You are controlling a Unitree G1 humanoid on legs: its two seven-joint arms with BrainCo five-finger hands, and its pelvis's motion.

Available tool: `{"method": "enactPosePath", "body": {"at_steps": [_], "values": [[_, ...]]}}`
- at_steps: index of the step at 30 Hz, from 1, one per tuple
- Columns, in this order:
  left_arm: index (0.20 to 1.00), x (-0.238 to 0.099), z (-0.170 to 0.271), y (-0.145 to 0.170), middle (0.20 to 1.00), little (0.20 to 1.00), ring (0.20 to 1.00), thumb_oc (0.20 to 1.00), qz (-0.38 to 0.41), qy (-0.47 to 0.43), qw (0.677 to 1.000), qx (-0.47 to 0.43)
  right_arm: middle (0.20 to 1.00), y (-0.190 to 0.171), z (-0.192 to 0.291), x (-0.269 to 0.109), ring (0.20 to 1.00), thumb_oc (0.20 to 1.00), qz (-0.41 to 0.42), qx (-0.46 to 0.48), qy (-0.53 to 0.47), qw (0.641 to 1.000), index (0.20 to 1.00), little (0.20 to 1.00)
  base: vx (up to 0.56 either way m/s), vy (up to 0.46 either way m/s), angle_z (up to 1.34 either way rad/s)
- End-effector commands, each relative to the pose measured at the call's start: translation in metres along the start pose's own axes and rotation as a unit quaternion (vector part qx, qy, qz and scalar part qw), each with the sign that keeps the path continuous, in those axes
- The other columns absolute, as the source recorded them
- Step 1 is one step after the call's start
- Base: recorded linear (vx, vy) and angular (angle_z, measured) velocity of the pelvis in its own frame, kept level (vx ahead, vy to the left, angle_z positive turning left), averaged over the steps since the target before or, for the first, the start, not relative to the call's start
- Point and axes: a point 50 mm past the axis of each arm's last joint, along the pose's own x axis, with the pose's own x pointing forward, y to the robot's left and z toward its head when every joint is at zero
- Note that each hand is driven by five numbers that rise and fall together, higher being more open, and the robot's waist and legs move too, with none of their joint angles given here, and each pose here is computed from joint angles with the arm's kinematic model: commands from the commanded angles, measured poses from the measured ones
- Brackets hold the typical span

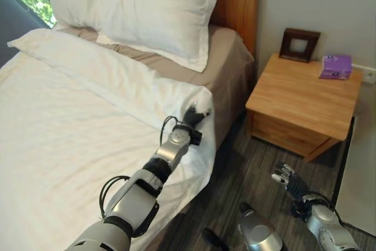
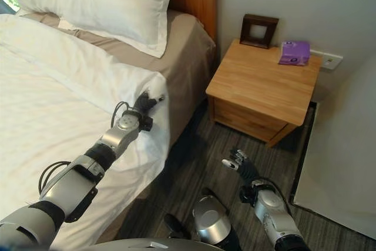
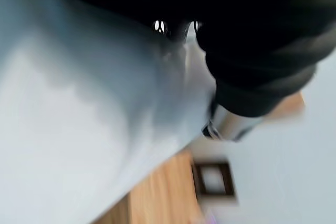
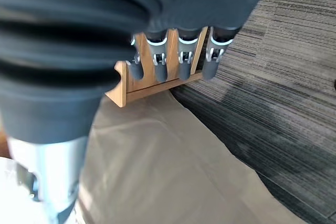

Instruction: Making the bed.

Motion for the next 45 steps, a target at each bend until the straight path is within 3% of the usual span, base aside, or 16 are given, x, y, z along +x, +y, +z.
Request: {"method": "enactPosePath", "body": {"at_steps": [1, 7, 13, 16, 20, 23, 24, 25, 27, 28, 33, 37, 38, 42, 45], "values": [[1.0, 0.009, 0.064, -0.06, 1.0, 1.0, 1.0, 1.0, -0.14, -0.127, 0.982, 0.01, 1.0, 0.01, 0.002, -0.001, 1.0, 1.0, 0.02, 0.018, -0.018, 0.999, 1.0, 1.0, -0.02, -0.022, 0.06], [1.0, -0.005, 0.086, -0.091, 1.0, 1.0, 1.0, 1.0, -0.233, -0.174, 0.957, 0.01, 1.0, 0.007, -0.004, -0.004, 1.0, 1.0, 0.019, 0.014, -0.004, 1.0, 1.0, 1.0, -0.01, -0.009, 0.14], [1.0, -0.013, 0.106, -0.089, 1.0, 1.0, 1.0, 1.0, -0.245, -0.214, 0.945, -0.018, 1.0, 0.006, -0.011, -0.007, 1.0, 1.0, 0.018, 0.018, 0.008, 1.0, 1.0, 1.0, -0.01, -0.008, 0.12], [1.0, -0.024, 0.12, -0.071, 1.0, 1.0, 1.0, 1.0, -0.239, -0.254, 0.935, -0.062, 1.0, 0.002, -0.011, -0.01, 1.0, 1.0, 0.011, 0.02, 0.004, 1.0, 1.0, 1.0, -0.02, -0.026, 0.22], [1.0, -0.042, 0.118, -0.036, 1.0, 1.0, 1.0, 1.0, -0.2, -0.282, 0.928, -0.137, 1.0, -0.003, -0.005, -0.012, 1.0, 1.0, -0.014, 0.079, -0.025, 0.996, 1.0, 1.0, -0.01, -0.036, 0.2], [1.0, -0.075, 0.086, 0.014, 1.0, 1.0, 1.0, 1.0, -0.101, -0.295, 0.912, -0.268, 1.0, -0.011, 0.03, -0.005, 1.0, 1.0, -0.043, 0.11, -0.111, 0.987, 1.0, 1.0, -0.02, -0.041, 0.29], [1.0, -0.075, 0.085, 0.014, 1.0, 1.0, 1.0, 1.0, -0.101, -0.295, 0.912, -0.268, 1.0, -0.011, 0.03, -0.005, 1.0, 1.0, -0.043, 0.11, -0.111, 0.987, 1.0, 1.0, -0.02, -0.037, 0.24], [1.0, -0.092, 0.054, 0.033, 1.0, 1.0, 1.0, 1.0, -0.042, -0.27, 0.911, -0.308, 1.0, -0.013, 0.065, 0.003, 1.0, 1.0, -0.045, 0.103, -0.175, 0.978, 1.0, 1.0, -0.02, -0.034, 0.38], [1.0, -0.099, 0.048, 0.038, 1.0, 1.0, 1.0, 1.0, -0.029, -0.263, 0.915, -0.305, 1.0, -0.014, 0.076, 0.005, 1.0, 1.0, -0.045, 0.099, -0.193, 0.975, 1.0, 1.0, -0.02, -0.034, 0.41], [1.0, -0.116, 0.01, 0.061, 1.0, 1.0, 1.0, 1.0, 0.042, -0.203, 0.929, -0.306, 1.0, -0.015, 0.104, 0.014, 1.0, 1.0, -0.041, 0.104, -0.229, 0.967, 1.0, 1.0, -0.02, -0.034, 0.44], [1.0, -0.149, -0.028, 0.081, 1.0, 1.0, 1.0, 1.0, 0.107, -0.134, 0.937, -0.305, 1.0, -0.016, 0.138, 0.028, 1.0, 1.0, -0.032, 0.118, -0.259, 0.958, 1.0, 1.0, -0.03, -0.034, 0.38], [1.0, -0.176, -0.054, 0.075, 1.0, 1.0, 1.0, 1.0, 0.127, -0.079, 0.932, -0.33, 1.0, -0.016, 0.168, 0.047, 1.0, 1.0, -0.038, 0.114, -0.264, 0.957, 1.0, 1.0, -0.04, -0.018, 0.41], [1.0, -0.178, -0.058, 0.071, 1.0, 1.0, 1.0, 1.0, 0.122, -0.067, 0.932, -0.334, 0.2, -0.014, 0.171, 0.053, 0.2, 0.2, -0.04, 0.125, -0.258, 0.957, 0.2, 0.2, -0.03, -0.003, 0.65], [1.0, -0.179, -0.062, 0.063, 1.0, 1.0, 1.0, 1.0, 0.113, -0.057, 0.925, -0.358, 0.2, -0.016, 0.183, 0.068, 0.2, 0.2, -0.047, 0.147, -0.243, 0.958, 0.2, 0.2, -0.05, 0.008, 0.25], [1.0, -0.171, -0.06, 0.049, 1.0, 1.0, 1.0, 1.0, 0.09, -0.062, 0.914, -0.39, 0.2, -0.024, 0.208, 0.086, 0.2, 0.2, -0.078, 0.22, -0.224, 0.946, 0.2, 0.2, -0.08, 0.044, 0.1]]}}
